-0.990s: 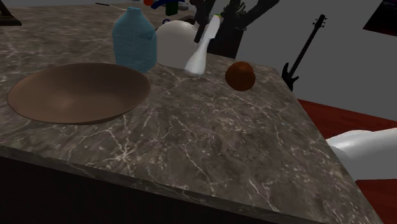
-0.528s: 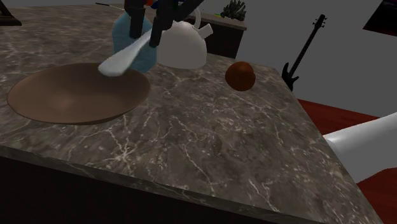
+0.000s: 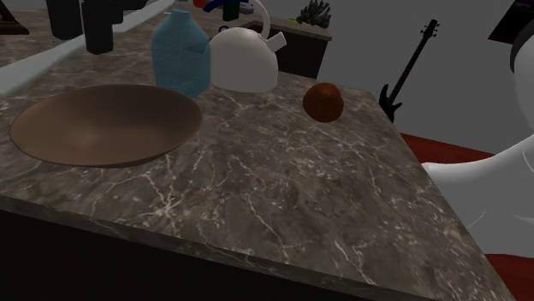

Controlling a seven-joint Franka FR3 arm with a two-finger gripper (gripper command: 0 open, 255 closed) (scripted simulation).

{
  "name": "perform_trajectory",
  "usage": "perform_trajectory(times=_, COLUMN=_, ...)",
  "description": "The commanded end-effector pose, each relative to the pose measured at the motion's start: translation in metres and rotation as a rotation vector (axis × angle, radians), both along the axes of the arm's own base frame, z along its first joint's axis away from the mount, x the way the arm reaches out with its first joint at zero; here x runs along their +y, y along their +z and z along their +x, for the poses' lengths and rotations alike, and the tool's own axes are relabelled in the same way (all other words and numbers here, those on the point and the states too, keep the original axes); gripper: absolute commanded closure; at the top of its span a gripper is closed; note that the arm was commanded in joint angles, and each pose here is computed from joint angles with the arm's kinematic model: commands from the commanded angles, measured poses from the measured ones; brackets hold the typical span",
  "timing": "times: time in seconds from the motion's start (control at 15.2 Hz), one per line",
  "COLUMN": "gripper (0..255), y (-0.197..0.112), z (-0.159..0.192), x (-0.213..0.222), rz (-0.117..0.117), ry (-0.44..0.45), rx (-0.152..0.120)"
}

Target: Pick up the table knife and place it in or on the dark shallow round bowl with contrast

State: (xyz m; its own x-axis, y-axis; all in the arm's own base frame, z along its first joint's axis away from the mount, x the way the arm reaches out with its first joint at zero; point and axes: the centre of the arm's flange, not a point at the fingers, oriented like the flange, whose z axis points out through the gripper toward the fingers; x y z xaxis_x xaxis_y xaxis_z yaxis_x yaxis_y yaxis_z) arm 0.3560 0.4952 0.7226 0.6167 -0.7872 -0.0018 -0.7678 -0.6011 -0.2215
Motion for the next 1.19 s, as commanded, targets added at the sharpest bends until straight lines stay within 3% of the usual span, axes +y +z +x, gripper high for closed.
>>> perform_trajectory(times=0.0, gripper=255, y=-0.01, z=0.003, x=0.003, rz=0.001, ry=0.001, rx=0.004)
perform_trajectory(times=0.86, gripper=255, y=-0.079, z=0.003, x=0.003, rz=0.001, ry=0.001, rx=0.004)
perform_trajectory(times=1.12, gripper=255, y=-0.079, z=0.003, x=0.003, rz=0.001, ry=0.001, rx=0.004)
